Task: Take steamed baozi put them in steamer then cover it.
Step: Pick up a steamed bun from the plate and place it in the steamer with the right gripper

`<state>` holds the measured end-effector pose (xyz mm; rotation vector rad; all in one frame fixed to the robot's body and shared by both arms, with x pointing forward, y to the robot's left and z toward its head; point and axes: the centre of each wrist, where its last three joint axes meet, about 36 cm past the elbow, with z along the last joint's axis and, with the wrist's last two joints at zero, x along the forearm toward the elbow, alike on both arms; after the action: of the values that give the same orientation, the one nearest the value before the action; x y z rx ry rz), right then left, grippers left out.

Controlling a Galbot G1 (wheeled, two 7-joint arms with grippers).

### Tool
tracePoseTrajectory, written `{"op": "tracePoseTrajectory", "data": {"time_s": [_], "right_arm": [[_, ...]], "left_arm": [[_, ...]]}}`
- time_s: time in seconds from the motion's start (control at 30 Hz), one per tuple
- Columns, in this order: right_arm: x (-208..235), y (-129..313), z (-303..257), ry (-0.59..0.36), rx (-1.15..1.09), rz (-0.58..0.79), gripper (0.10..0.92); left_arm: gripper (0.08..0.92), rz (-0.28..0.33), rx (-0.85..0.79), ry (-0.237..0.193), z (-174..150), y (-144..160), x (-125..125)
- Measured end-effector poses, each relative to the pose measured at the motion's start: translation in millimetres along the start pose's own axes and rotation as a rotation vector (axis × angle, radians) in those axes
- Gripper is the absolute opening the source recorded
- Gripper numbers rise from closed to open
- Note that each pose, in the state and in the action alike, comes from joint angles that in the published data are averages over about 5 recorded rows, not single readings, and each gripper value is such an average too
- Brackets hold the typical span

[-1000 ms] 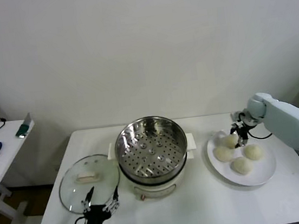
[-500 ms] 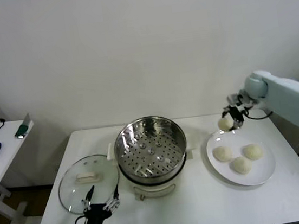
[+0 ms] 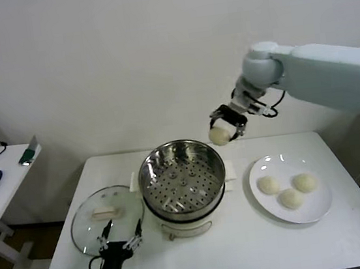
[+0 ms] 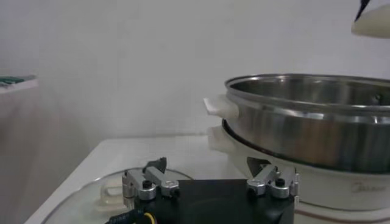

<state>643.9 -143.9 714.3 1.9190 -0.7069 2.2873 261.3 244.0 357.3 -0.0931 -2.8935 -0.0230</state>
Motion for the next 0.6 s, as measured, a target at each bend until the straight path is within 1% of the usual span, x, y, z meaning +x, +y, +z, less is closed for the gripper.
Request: {"op": "tracePoseTrajectory", "data": {"time_s": [0.27,0.6], "right_arm": [[-45,-38,-19,0.012,0.214,-0.033,0.712],[-107,-68,-22,0.014,0.324,-0.037,0.712]], "left_arm": [[0.823,-0.004,0.005,-0.008,-2,2,-1],[0.823,-0.004,0.01,-0.012,-1,3,-4]]}}
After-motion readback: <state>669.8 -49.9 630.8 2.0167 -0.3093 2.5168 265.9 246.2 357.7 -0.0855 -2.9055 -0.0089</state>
